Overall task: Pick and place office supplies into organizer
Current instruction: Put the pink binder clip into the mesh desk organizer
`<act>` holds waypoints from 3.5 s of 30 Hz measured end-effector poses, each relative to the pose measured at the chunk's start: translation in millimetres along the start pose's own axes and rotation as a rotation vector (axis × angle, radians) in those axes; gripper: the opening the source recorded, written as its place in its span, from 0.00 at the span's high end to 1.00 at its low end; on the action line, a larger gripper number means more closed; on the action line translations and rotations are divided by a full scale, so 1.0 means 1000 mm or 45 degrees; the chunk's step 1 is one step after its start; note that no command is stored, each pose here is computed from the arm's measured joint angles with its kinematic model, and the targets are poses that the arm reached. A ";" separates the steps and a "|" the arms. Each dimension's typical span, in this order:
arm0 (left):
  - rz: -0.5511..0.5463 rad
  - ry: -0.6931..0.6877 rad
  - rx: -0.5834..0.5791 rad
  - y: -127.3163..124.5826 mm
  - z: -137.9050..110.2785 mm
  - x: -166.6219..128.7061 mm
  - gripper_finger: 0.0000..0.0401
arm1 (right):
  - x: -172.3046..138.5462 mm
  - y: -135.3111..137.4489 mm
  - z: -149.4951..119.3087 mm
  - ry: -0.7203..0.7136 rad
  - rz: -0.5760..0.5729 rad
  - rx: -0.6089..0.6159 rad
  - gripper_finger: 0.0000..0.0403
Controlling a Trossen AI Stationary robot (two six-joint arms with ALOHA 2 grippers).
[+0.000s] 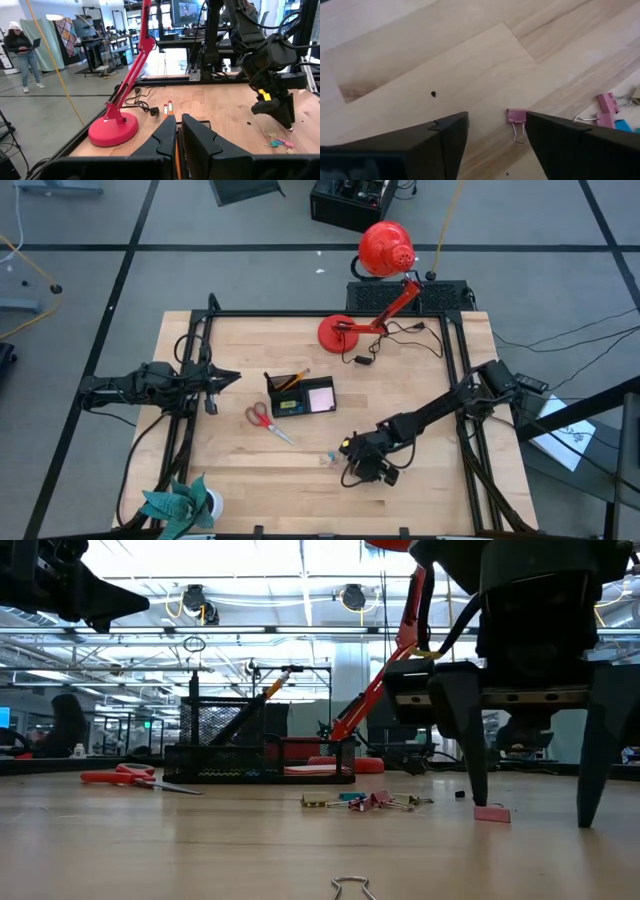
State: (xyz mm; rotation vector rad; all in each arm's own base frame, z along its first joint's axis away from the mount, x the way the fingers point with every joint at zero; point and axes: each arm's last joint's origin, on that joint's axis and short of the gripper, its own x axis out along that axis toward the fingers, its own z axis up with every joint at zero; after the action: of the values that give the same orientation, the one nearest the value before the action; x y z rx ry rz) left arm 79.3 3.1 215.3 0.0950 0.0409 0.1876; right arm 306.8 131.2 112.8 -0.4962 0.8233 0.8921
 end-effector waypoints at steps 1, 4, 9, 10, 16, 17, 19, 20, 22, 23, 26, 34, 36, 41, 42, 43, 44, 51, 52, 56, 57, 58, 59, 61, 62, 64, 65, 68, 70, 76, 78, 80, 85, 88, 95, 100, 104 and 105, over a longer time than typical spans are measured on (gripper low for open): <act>0.001 0.000 -0.005 0.000 0.000 0.000 0.91 | 0.000 0.000 0.001 -0.001 -0.009 -0.003 0.52; 0.000 0.000 -0.011 0.000 0.000 0.000 0.91 | -0.001 -0.002 0.005 -0.013 -0.016 -0.009 0.52; 0.000 0.001 -0.011 0.000 0.000 0.000 0.91 | -0.004 -0.009 0.014 -0.042 -0.041 -0.044 0.54; 0.000 0.001 -0.011 0.000 0.000 0.000 0.91 | -0.005 -0.011 0.016 -0.055 -0.053 -0.053 0.55; -0.001 0.001 -0.014 0.000 0.000 0.000 0.91 | -0.009 -0.021 0.012 -0.109 -0.036 -0.023 0.56; -0.001 0.001 -0.014 0.000 0.000 0.000 0.91 | -0.009 -0.022 0.012 -0.114 -0.029 -0.017 0.56; -0.001 0.003 -0.013 0.000 0.000 0.000 0.91 | -0.010 -0.022 0.012 -0.126 -0.008 -0.015 0.56; -0.001 0.003 -0.013 0.000 0.000 0.000 0.91 | -0.010 -0.021 0.012 -0.128 -0.005 -0.016 0.56; -0.001 0.004 -0.013 0.000 0.000 0.000 0.91 | -0.007 -0.022 0.012 -0.134 -0.005 -0.017 0.56; -0.001 0.003 -0.013 0.000 0.000 0.000 0.91 | -0.005 -0.022 0.011 -0.134 -0.004 -0.011 0.56; -0.001 0.002 -0.014 0.000 0.000 0.000 0.91 | 0.007 -0.024 0.005 -0.127 0.000 0.008 0.56; -0.004 0.022 -0.022 0.000 -0.002 0.000 0.91 | 0.010 -0.027 -0.005 -0.073 0.048 0.094 0.56; -0.004 0.021 -0.021 0.000 -0.002 0.000 0.91 | 0.009 -0.026 -0.006 -0.056 0.067 0.106 0.56; -0.004 0.022 -0.022 0.000 -0.002 0.000 0.91 | 0.008 -0.024 -0.013 0.018 0.106 0.142 0.56; -0.004 0.023 -0.022 0.000 -0.002 0.000 0.91 | 0.008 -0.024 -0.013 0.018 0.109 0.144 0.56; -0.004 0.023 -0.022 0.000 -0.002 0.000 0.91 | 0.008 -0.024 -0.013 0.018 0.108 0.143 0.56; -0.004 0.023 -0.022 0.000 -0.002 0.000 0.91 | 0.008 -0.024 -0.013 0.019 0.108 0.136 0.56; -0.004 0.024 -0.024 0.000 -0.002 0.000 0.91 | 0.008 -0.024 -0.014 0.017 0.108 0.115 0.63; -0.004 0.024 -0.023 0.000 -0.002 0.000 0.91 | 0.008 -0.025 -0.013 0.013 0.105 0.114 0.65; -0.004 0.024 -0.024 0.000 -0.002 0.000 0.91 | 0.008 -0.025 -0.013 0.004 0.103 0.109 0.75; -0.004 0.024 -0.024 0.000 -0.002 0.000 0.91 | 0.008 -0.025 -0.013 0.004 0.104 0.110 0.77; -0.004 0.024 -0.025 0.000 -0.002 0.000 0.91 | 0.008 -0.025 -0.013 0.003 0.104 0.110 0.80; -0.004 0.024 -0.025 0.000 -0.002 0.000 0.91 | 0.008 -0.025 -0.013 0.003 0.105 0.111 0.82; -0.004 0.024 -0.025 0.000 -0.002 0.000 0.91 | 0.008 -0.025 -0.013 0.002 0.104 0.110 0.85; -0.004 0.024 -0.026 0.000 -0.002 0.000 0.91 | 0.008 -0.025 -0.013 0.000 0.103 0.109 0.87; -0.004 0.024 -0.026 0.000 -0.002 0.000 0.91 | 0.008 -0.025 -0.012 -0.009 0.097 0.105 0.88; -0.004 0.024 -0.026 0.000 -0.002 0.000 0.91 | 0.008 -0.026 -0.012 -0.018 0.092 0.101 0.89; -0.004 0.025 -0.029 0.000 -0.002 0.000 0.91 | 0.009 -0.028 -0.008 -0.061 0.062 0.104 0.88; -0.004 0.024 -0.032 0.000 -0.002 0.000 0.91 | 0.007 -0.029 -0.006 -0.085 0.038 0.109 0.86; -0.004 0.024 -0.032 0.000 -0.002 0.000 0.91 | -0.009 -0.033 0.004 -0.084 -0.113 0.088 0.86; -0.004 0.025 -0.032 0.000 -0.002 0.000 0.91 | -0.015 -0.032 0.009 -0.109 -0.128 0.060 0.87; -0.004 0.025 -0.031 0.000 -0.002 0.000 0.91 | -0.019 -0.032 0.013 -0.137 -0.145 0.046 0.87; -0.004 0.024 -0.032 0.000 -0.002 0.000 0.91 | -0.028 -0.041 0.022 -0.184 -0.351 0.025 0.86; -0.003 0.023 -0.032 0.000 -0.002 0.000 0.91 | -0.035 -0.052 0.029 -0.303 -0.497 0.046 0.86; -0.003 0.022 -0.032 0.000 -0.002 0.000 0.91 | -0.059 -0.091 0.022 -0.529 -0.750 0.297 0.87; -0.003 0.021 -0.022 0.000 -0.002 0.000 0.91 | -0.055 -0.110 0.008 -0.515 -0.783 0.382 0.87; -0.002 0.018 -0.018 0.000 -0.001 0.000 0.91 | -0.048 -0.132 0.012 -0.485 -0.800 0.374 0.87; -0.002 0.018 -0.018 0.000 -0.001 0.000 0.91 | -0.046 -0.138 0.013 -0.470 -0.804 0.372 0.87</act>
State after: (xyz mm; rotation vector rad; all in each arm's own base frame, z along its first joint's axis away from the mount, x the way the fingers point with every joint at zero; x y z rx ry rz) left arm 79.2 3.1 213.9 0.0794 0.0536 0.1874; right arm 410.7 41.6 163.7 -0.2908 0.4034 0.2560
